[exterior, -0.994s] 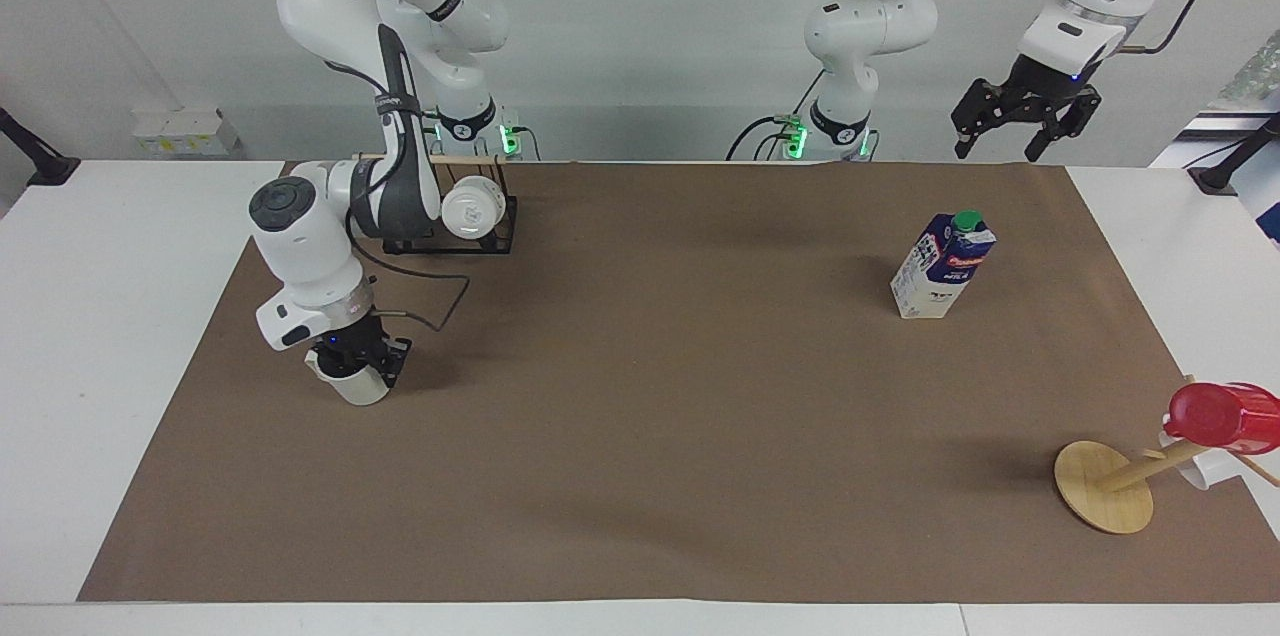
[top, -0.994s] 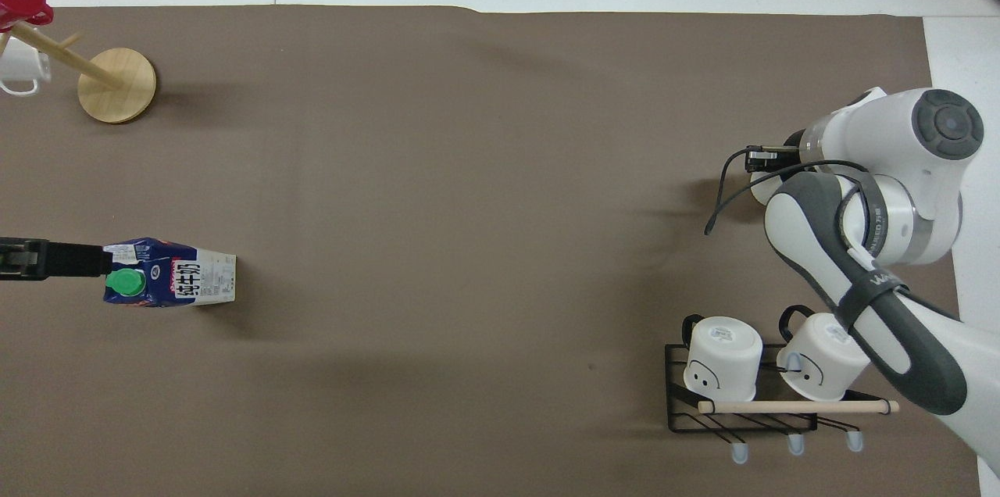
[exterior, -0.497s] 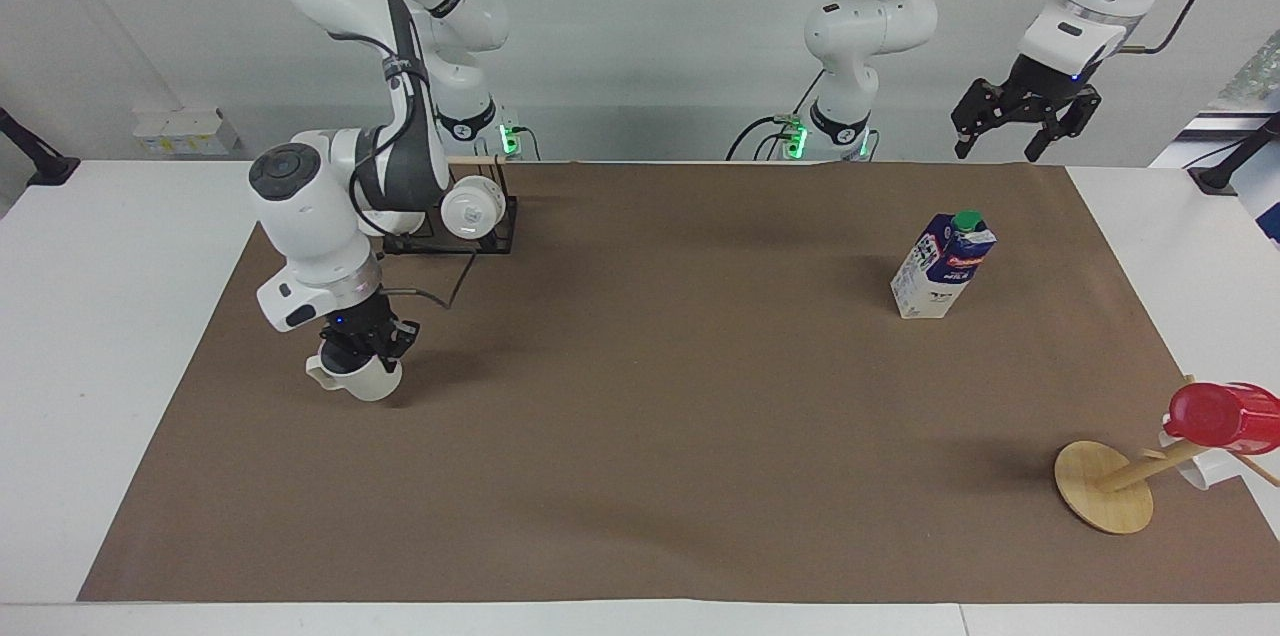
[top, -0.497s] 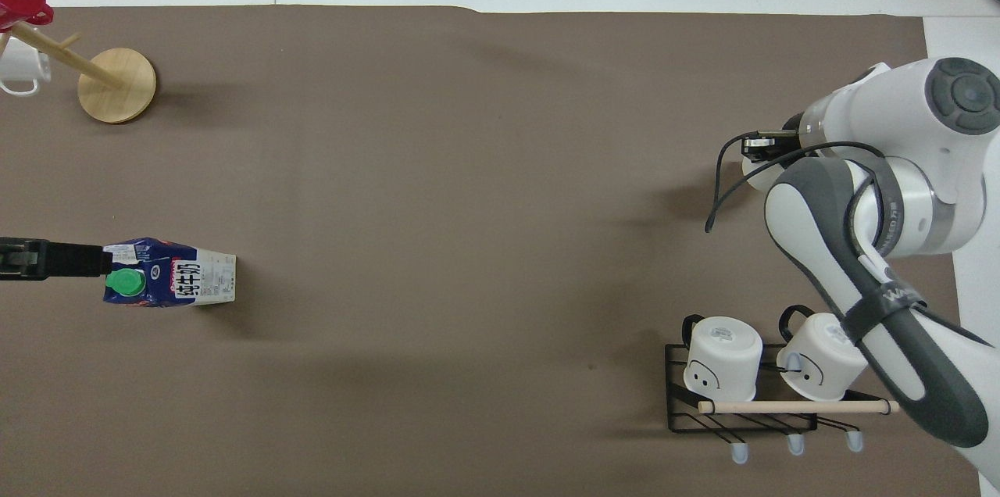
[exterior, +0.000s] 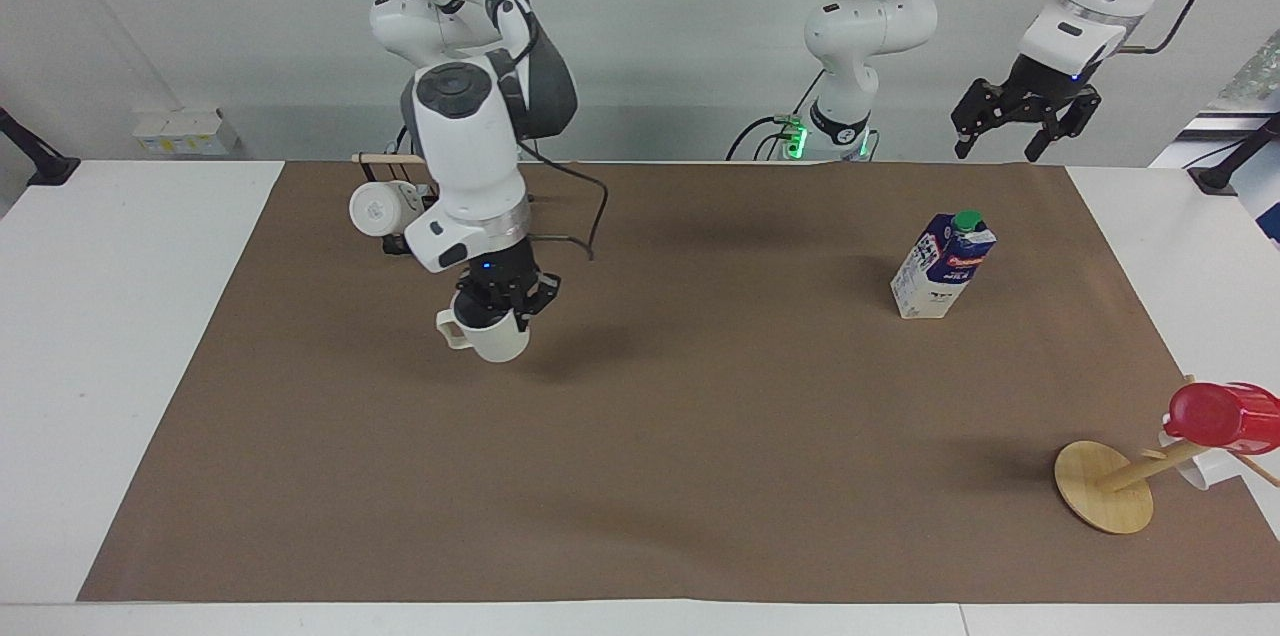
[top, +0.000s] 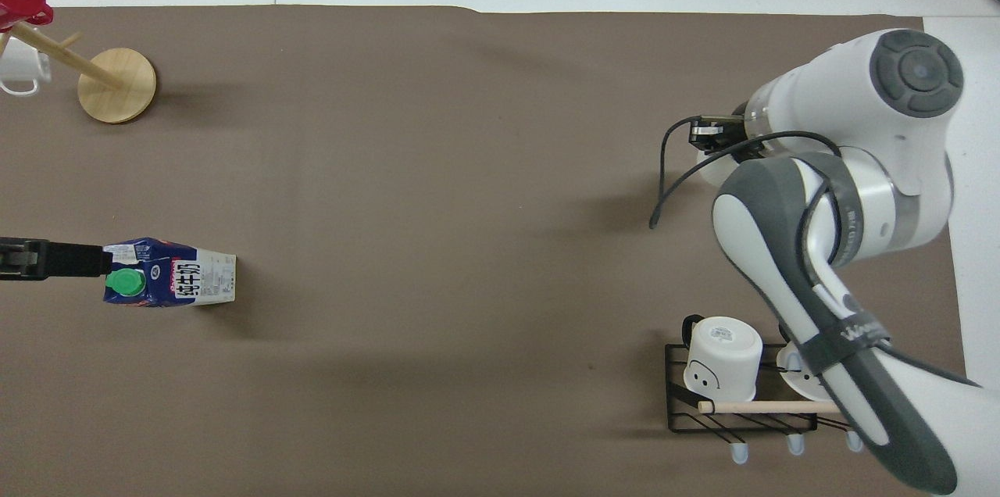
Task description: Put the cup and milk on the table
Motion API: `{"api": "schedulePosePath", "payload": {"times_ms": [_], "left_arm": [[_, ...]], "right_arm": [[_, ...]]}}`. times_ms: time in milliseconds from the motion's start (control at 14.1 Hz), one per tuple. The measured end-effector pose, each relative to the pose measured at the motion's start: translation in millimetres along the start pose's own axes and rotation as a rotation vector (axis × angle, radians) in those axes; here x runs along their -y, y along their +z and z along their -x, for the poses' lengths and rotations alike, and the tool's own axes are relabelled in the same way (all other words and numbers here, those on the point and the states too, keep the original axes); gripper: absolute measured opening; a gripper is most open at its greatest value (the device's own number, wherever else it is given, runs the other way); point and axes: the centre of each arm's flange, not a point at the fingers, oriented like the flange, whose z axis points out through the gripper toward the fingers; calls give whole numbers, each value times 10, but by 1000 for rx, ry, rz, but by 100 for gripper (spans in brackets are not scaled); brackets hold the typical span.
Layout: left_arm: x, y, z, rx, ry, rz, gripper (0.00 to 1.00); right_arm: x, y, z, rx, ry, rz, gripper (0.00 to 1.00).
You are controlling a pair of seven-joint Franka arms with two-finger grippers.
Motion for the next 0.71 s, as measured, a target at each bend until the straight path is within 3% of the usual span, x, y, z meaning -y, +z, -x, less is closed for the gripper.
{"api": "schedulePosePath", "payload": {"times_ms": [213, 710], "left_arm": [[0, 0, 0, 0, 0, 0, 100], [-168, -4, -4, 4, 31, -6, 100]], "right_arm": [[632, -27, 186, 14, 42, 4, 5], [2040, 597, 900, 31, 158, 54, 5]]}}
